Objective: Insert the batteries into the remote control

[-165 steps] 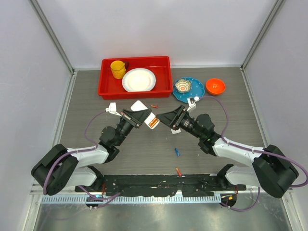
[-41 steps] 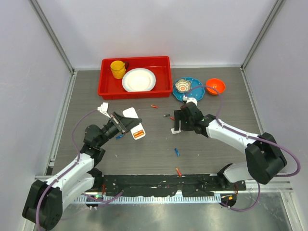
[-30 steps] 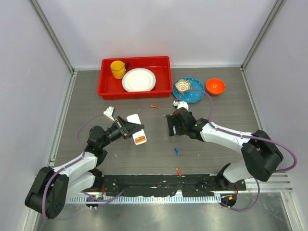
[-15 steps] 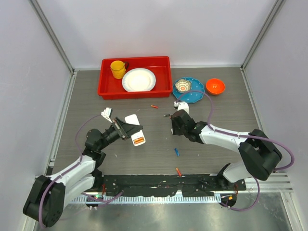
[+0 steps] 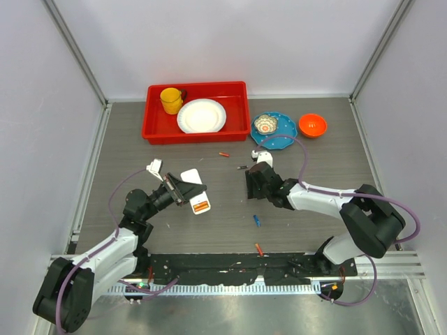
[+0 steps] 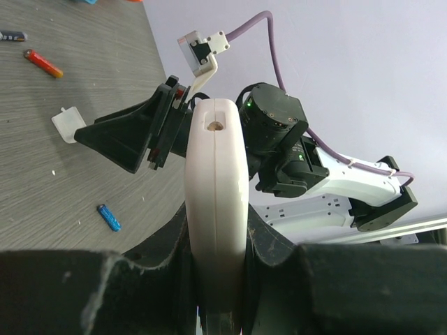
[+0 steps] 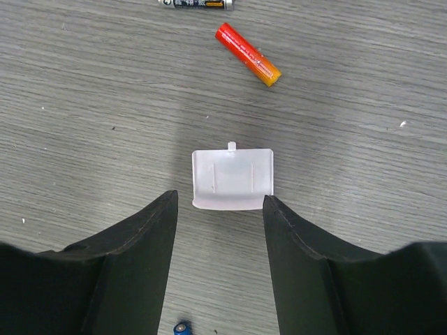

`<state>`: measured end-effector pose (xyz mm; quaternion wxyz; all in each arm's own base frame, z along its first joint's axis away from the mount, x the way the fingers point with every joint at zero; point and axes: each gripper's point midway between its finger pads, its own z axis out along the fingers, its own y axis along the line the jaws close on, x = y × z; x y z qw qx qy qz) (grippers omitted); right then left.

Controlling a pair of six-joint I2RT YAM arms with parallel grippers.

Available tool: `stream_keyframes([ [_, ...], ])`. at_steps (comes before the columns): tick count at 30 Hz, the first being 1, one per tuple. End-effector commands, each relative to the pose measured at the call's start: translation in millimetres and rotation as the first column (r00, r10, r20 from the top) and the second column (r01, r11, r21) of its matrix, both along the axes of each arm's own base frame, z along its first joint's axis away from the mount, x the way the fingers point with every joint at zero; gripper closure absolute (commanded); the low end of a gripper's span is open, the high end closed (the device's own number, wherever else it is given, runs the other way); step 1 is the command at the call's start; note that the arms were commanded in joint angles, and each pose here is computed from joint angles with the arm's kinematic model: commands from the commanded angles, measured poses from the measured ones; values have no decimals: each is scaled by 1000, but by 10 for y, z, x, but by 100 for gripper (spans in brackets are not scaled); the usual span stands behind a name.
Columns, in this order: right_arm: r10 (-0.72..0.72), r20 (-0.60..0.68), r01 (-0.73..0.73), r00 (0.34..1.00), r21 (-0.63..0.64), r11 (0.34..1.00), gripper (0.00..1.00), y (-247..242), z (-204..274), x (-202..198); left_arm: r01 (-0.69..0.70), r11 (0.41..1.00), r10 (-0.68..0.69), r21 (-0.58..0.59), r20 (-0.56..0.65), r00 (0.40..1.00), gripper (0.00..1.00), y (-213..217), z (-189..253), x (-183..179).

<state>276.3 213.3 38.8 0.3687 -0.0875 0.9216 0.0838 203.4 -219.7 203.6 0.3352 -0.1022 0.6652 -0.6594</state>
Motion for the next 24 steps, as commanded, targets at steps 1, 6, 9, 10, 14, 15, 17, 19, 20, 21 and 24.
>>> stream_keyframes([
  [1, -14, 51, 10, 999, 72, 997, 45, 108, 134, 79, -13, 1000, 14, -16, 50, 999, 100, 24, 105, 5],
  [6, 1, 57, -7, 998, 106, 994, 45, 195, 136, 103, -13, 1000, 13, -16, 48, 999, 100, 26, 94, -2],
  [9, 3, 52, -9, 999, 108, 994, 45, 202, 97, 103, -14, 1000, 15, -16, 42, 999, 100, 28, 77, -6],
  [10, 9, 48, -14, 999, 107, 994, 45, 212, 82, 95, -13, 1000, 13, -16, 43, 999, 100, 27, 80, -10],
  [14, 12, 36, -16, 999, 102, 995, 45, 217, 39, 87, -14, 1000, 15, -15, 39, 999, 100, 32, 61, -12],
  [15, 9, 31, -12, 999, 99, 995, 45, 208, 16, 80, -16, 1000, 16, -14, 36, 999, 100, 33, 55, -8],
  [17, 9, 16, -11, 1000, 97, 995, 45, 203, -33, 56, -16, 1000, 16, -13, 35, 999, 100, 33, 48, -9],
  [19, 7, 8, -8, 1000, 98, 995, 45, 190, -62, 31, -16, 1000, 16, -13, 35, 999, 100, 33, 47, -8],
  [20, 2, 8, -3, 1000, 100, 995, 45, 181, -68, 28, -14, 1000, 15, -13, 33, 999, 100, 30, 44, -11],
  [21, 3, 9, -4, 1000, 101, 995, 44, 180, -67, 23, -16, 1000, 16, -13, 35, 999, 100, 33, 48, -9],
  [24, -2, 6, 2, 1000, 94, 996, 44, 152, -81, 7, -16, 1000, 16, -11, 29, 999, 100, 34, 28, -11],
])
